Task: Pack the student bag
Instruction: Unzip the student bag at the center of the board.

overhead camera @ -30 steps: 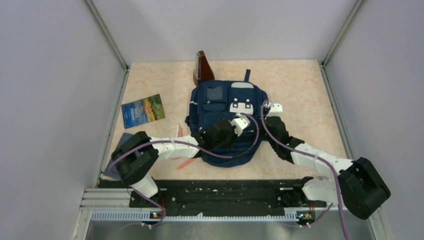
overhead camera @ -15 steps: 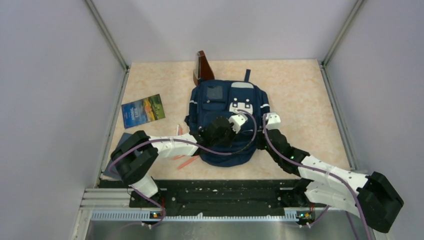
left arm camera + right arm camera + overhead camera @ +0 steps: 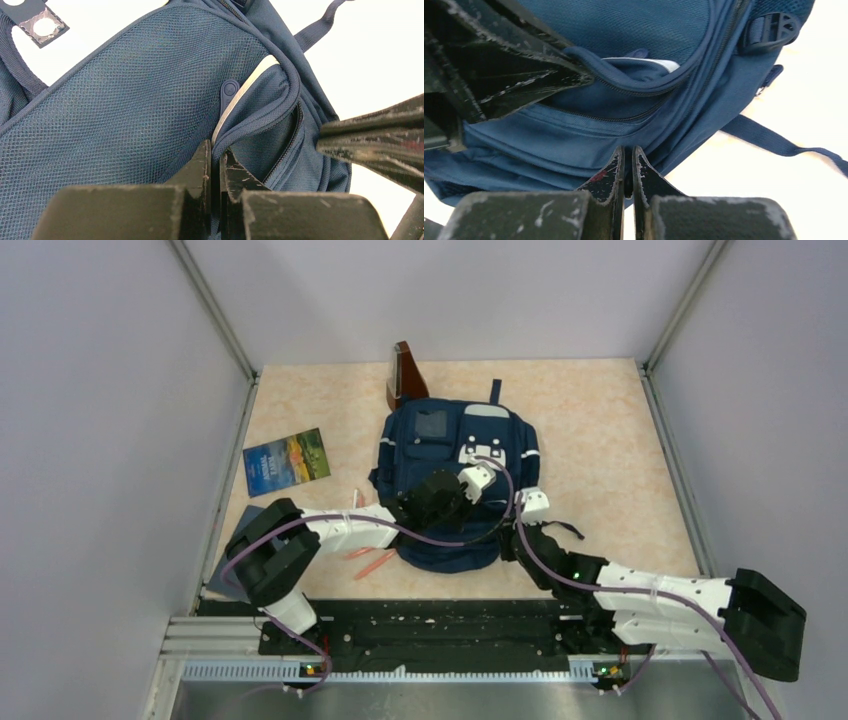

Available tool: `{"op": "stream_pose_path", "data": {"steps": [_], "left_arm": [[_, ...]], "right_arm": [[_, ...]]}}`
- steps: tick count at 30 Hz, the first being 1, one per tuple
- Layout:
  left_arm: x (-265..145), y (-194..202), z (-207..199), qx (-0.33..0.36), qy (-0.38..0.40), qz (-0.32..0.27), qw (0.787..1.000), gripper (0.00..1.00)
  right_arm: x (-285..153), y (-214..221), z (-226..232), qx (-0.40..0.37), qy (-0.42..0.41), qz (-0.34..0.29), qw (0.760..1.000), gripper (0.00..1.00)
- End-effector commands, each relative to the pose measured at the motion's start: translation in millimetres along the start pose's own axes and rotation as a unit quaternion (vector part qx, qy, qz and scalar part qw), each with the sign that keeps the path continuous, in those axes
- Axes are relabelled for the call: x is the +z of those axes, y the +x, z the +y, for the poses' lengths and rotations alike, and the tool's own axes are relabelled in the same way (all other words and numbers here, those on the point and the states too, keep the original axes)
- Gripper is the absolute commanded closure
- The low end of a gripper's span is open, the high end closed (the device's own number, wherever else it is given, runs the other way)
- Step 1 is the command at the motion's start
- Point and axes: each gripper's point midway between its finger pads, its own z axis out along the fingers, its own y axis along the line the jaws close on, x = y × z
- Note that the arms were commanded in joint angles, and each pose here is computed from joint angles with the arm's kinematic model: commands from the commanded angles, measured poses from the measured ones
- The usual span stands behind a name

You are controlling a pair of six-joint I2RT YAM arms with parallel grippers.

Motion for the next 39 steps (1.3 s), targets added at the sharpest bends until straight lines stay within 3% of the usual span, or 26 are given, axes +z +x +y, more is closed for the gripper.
{"op": "stream_pose_path", "data": {"steps": [1, 5, 10, 14, 19, 22, 28, 31, 37, 39], "left_arm": [[9, -29, 13, -0.016, -0.021, -0.050, 0.998, 1.00], [4, -30, 10, -0.018, -0.013, -0.050, 0.998, 0.99], [-18, -32, 15, -0.026, -0.029, -0.048, 0.998, 0.52], [-44, -24, 25, -0.042, -0.063, -0.041, 0.996, 0.31], [-80, 1, 48, -0.104, -0.138, -0.010, 0.985, 0.25], [-101, 25, 67, -0.174, -0.189, 0.024, 0.966, 0.23], [-140, 59, 100, -0.300, -0.250, -0.010, 0.921, 0.16], [-147, 72, 103, -0.343, -0.253, -0.029, 0.904, 0.15], [-142, 78, 99, -0.386, -0.216, -0.058, 0.895, 0.13], [-139, 78, 100, -0.388, -0.212, -0.058, 0.895, 0.19]], "right_arm": [[-8, -29, 59, 0.091, -0.100, -0.049, 0.990, 1.00], [-6, -34, 67, 0.112, -0.105, -0.057, 0.986, 1.00], [1, -30, 46, 0.111, -0.035, -0.053, 0.992, 1.00], [1, -30, 34, 0.102, -0.010, -0.054, 0.993, 1.00], [1, -27, 27, 0.106, 0.000, -0.051, 0.993, 1.00], [2, -25, 26, 0.108, 0.002, -0.047, 0.993, 1.00], [3, -23, 25, 0.111, 0.002, -0.045, 0.993, 1.00], [2, -22, 25, 0.110, 0.002, -0.044, 0.993, 1.00], [2, -22, 26, 0.110, 0.000, -0.041, 0.993, 1.00], [2, -22, 26, 0.110, 0.000, -0.040, 0.993, 1.00]]}}
